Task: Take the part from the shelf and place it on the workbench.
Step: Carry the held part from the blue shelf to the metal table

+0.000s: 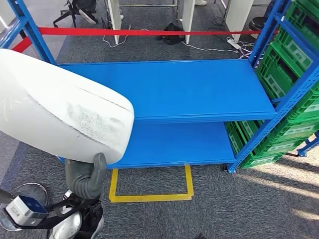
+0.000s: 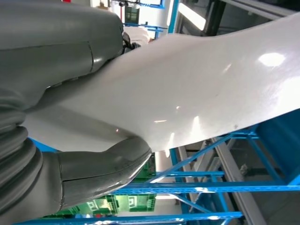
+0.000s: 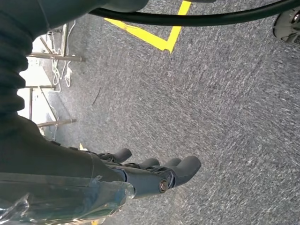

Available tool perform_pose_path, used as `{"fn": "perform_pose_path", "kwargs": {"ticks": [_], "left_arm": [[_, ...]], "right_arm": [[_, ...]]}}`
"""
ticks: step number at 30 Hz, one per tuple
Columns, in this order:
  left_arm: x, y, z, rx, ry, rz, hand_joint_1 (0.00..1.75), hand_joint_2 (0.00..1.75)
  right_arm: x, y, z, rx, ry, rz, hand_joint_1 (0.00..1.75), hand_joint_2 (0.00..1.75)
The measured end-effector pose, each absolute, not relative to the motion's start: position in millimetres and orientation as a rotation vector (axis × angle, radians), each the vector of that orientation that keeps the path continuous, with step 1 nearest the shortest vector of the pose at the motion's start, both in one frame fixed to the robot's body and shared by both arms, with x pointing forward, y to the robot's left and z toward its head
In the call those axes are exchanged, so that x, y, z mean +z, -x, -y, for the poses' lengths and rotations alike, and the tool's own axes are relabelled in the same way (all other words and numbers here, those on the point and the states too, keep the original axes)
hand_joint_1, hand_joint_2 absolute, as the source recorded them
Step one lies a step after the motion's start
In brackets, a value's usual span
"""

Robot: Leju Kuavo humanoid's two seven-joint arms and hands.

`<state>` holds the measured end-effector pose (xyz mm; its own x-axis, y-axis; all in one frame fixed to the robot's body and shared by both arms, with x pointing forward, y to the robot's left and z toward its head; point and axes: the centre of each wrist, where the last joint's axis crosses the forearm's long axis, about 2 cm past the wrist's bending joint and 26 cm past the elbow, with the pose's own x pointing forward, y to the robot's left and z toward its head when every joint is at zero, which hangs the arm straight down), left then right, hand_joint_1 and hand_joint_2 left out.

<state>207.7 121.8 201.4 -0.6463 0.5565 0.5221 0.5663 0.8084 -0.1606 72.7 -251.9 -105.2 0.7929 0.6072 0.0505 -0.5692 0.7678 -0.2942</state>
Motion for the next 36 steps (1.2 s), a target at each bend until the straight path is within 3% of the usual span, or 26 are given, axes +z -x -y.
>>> {"fn": "perform_pose_path", "kwargs": {"ticks": [36], "left_arm": [[198.7,-203.3,-119.1,-0.041,0.848,2.412,1.69,1.75]], "right_arm": [[-105.7,-69.6,251.0,0.651,0.267,0.147,0.0,1.75]]}}
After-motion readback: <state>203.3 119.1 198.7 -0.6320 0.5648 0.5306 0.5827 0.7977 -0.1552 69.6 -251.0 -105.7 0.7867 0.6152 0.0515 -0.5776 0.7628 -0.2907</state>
